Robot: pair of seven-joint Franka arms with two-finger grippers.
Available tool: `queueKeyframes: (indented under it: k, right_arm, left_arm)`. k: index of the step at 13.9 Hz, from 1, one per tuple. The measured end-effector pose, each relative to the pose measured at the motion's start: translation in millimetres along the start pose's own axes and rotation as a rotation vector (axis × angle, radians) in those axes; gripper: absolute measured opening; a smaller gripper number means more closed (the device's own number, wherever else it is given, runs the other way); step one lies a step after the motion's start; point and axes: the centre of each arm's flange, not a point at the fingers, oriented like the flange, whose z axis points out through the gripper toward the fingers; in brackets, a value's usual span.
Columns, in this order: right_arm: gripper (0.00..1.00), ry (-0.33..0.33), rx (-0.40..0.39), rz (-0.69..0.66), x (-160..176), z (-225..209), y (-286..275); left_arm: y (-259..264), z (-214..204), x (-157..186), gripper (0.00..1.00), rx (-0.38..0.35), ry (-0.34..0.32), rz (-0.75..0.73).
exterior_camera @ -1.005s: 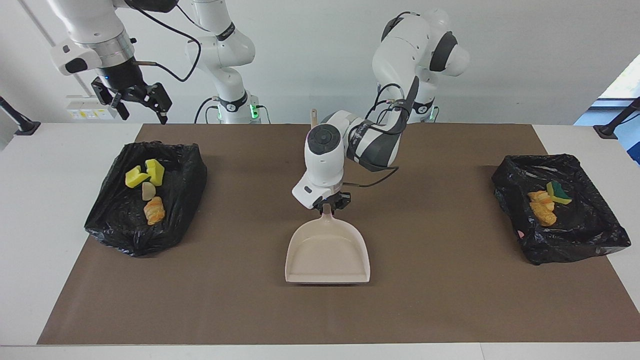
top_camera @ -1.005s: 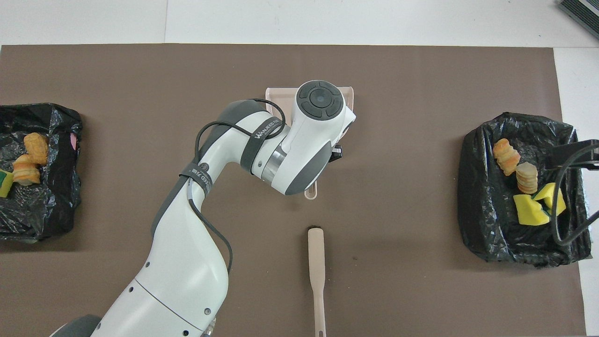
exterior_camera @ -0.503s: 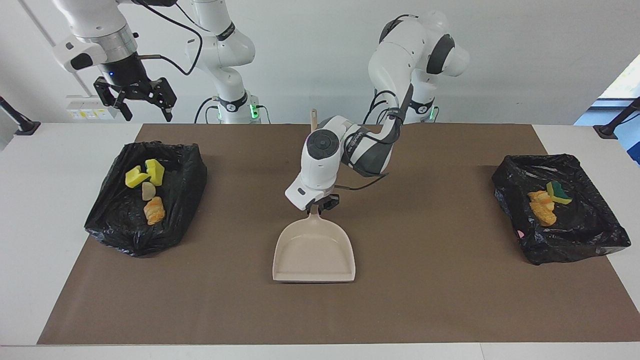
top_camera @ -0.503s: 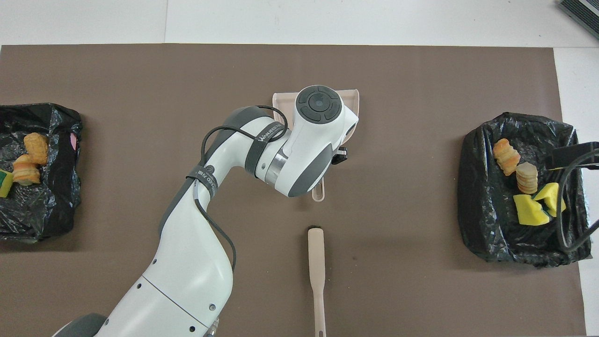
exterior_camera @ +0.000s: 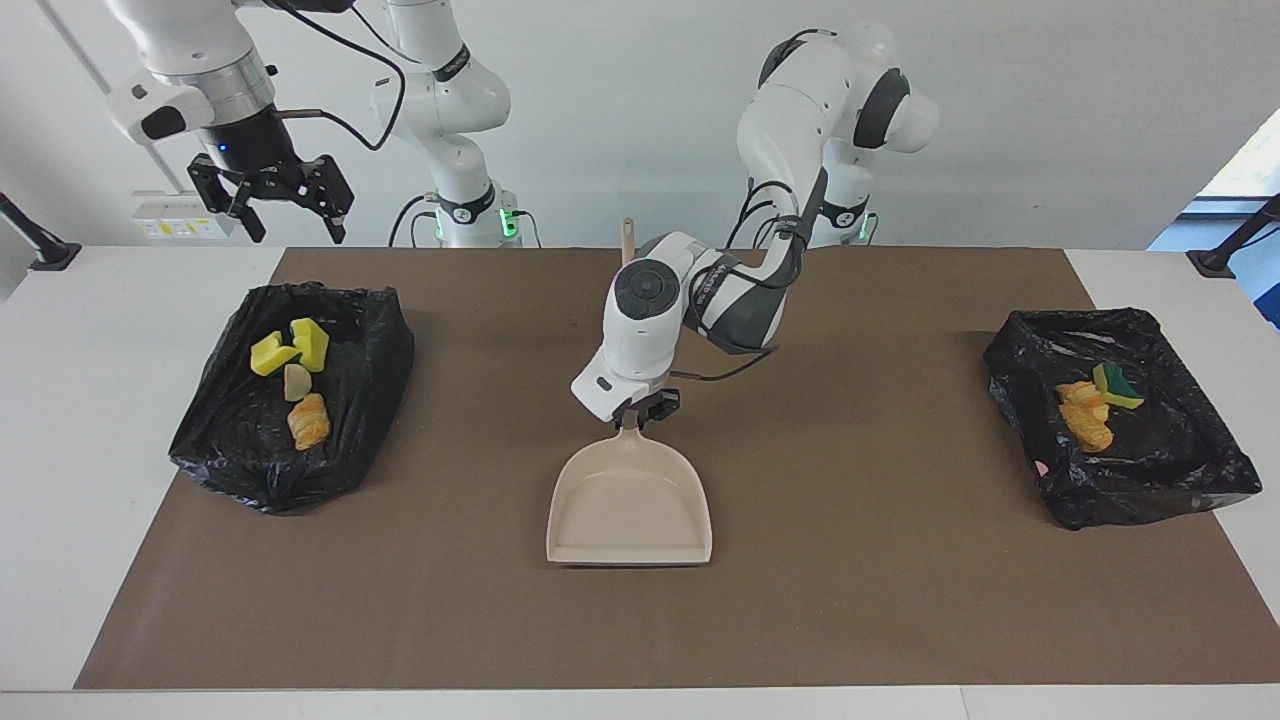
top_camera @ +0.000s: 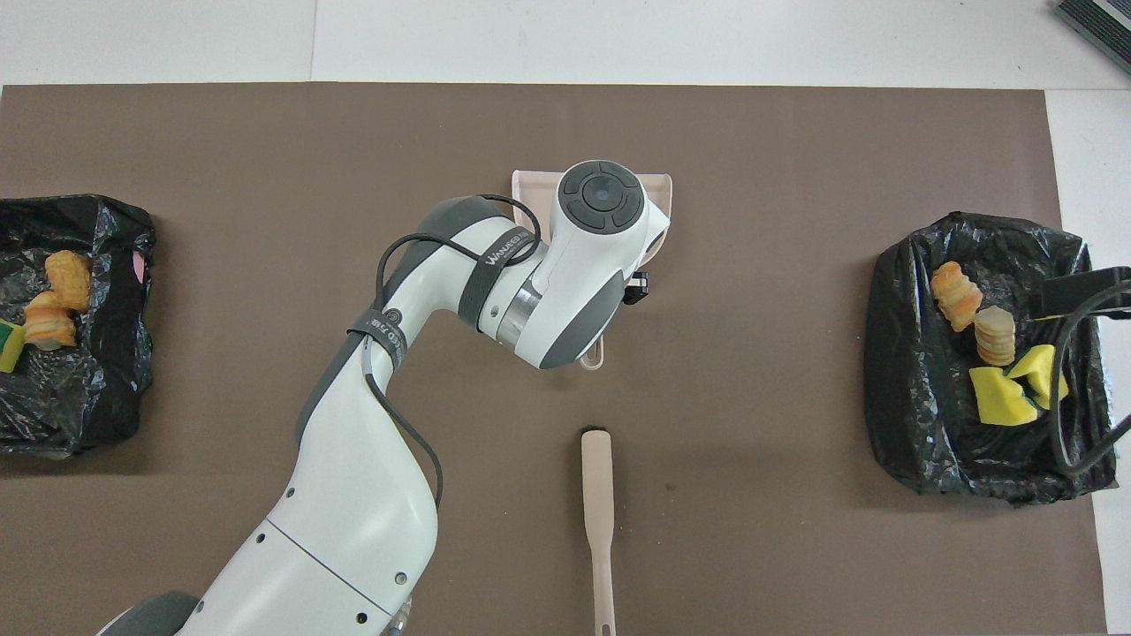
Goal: Sweep and dump trash in bin
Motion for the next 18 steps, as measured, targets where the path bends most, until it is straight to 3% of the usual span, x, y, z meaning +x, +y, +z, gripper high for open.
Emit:
queueKeyframes:
  k: [2, 5, 13, 18]
  right_arm:
    - [1.00, 0.002, 0.000, 0.000, 0.0, -0.9, 0.0]
    - [1.00, 0.003, 0.000, 0.000, 0.0, -1.2, 0.0]
    - [1.00, 0.003, -0.001, 0.003, 0.0, -1.3, 1.6]
    - [1.00, 0.002, -0.001, 0.005, -0.1, -1.3, 2.3]
  left_arm:
    - [-1.7, -11.3, 0.4, 0.72, -0.004, 0.015, 0.000]
    - [-19.7, -56.1, 0.1, 1.00, -0.019, 0.059, 0.026]
    - [-145.8, -161.3, -10.4, 1.00, 0.003, 0.132, 0.014]
    - [-245.6, -222.9, -24.9, 1.00, 0.016, 0.143, 0.021]
